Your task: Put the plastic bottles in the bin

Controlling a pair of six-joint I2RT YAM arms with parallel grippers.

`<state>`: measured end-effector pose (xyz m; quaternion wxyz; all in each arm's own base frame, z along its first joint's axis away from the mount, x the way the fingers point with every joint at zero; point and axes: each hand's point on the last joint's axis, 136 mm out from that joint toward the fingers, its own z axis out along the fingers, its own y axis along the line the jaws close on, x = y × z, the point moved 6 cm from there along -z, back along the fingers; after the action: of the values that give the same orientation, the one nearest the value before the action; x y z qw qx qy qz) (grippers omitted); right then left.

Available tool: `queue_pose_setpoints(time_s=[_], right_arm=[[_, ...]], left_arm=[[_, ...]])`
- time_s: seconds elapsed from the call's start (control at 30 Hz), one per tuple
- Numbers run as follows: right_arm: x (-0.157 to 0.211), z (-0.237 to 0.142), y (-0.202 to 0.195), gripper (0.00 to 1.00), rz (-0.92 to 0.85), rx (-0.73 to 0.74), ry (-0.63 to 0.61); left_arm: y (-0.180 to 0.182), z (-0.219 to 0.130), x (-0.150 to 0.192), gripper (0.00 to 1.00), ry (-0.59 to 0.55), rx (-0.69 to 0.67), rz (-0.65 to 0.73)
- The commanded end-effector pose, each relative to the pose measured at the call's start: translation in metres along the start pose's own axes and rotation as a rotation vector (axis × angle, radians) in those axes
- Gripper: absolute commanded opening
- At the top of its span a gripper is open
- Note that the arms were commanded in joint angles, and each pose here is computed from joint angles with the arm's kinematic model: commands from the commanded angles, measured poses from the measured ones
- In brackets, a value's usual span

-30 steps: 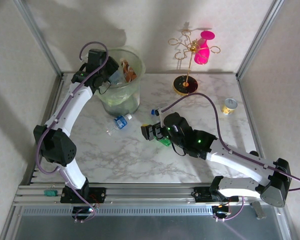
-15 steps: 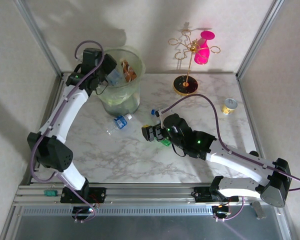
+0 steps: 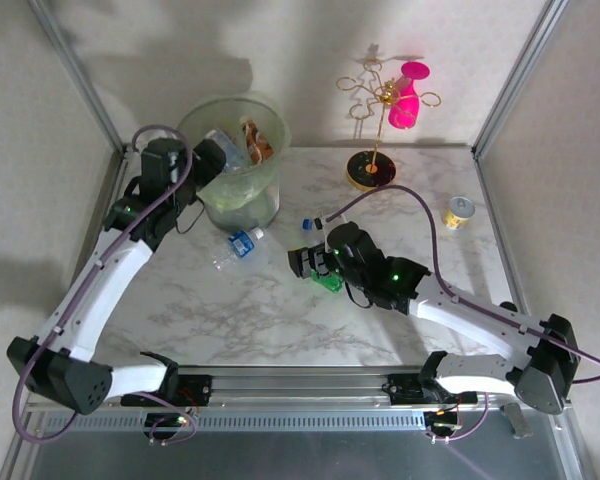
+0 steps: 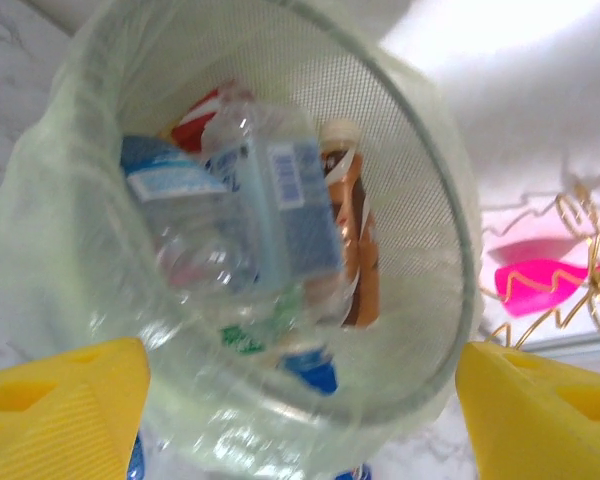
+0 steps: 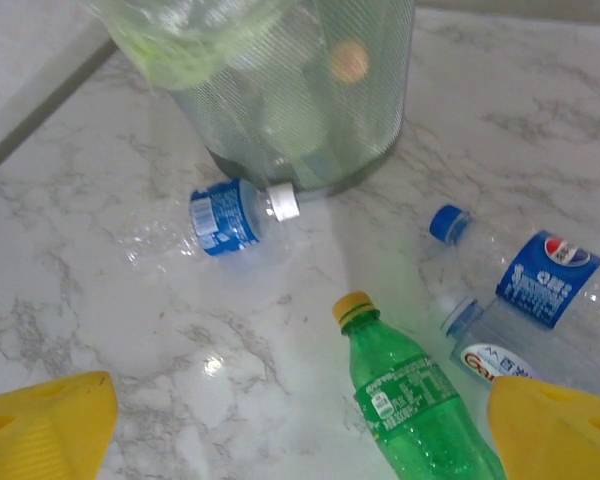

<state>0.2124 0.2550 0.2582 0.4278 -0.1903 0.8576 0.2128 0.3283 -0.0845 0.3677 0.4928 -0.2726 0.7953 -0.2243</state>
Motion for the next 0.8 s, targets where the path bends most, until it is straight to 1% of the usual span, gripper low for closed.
queue_pose_setpoints(time_s=[0.0,0.1,0.17,0.23,0.37,0.47,0.57,0.77], right_arm=[[0.008,0.012,-0.006,0.95,0.036,-0.001,0.089],[0.016,0.026,-0.013,0.95,0.041,0.024,0.153],[0.023,0.036,-0.017,0.95,0.034,0.052,0.192],[0.03,0.045,-0.024,0.94,0.034,0.08,0.233],[0.045,0.067,-0.041,0.95,0.044,0.132,0.32],[0.056,0.08,-0.047,0.95,0.04,0.131,0.373],[0.065,0.091,-0.05,0.95,0.037,0.131,0.414],[0.076,0.104,-0.052,0.96,0.025,0.133,0.452]], left_arm=[[0.001,-0.019,0.019,0.8,0.057,0.095,0.089],[-0.001,-0.037,0.047,0.81,0.147,0.284,0.169],[-0.002,-0.046,0.063,0.8,0.192,0.395,0.195],[0.001,-0.049,0.078,0.8,0.239,0.444,0.216],[0.007,-0.046,0.101,0.79,0.319,0.446,0.255],[0.007,-0.046,0.111,0.79,0.351,0.45,0.274],[0.009,-0.046,0.113,0.79,0.349,0.438,0.302],[0.01,-0.047,0.112,0.79,0.347,0.421,0.35]])
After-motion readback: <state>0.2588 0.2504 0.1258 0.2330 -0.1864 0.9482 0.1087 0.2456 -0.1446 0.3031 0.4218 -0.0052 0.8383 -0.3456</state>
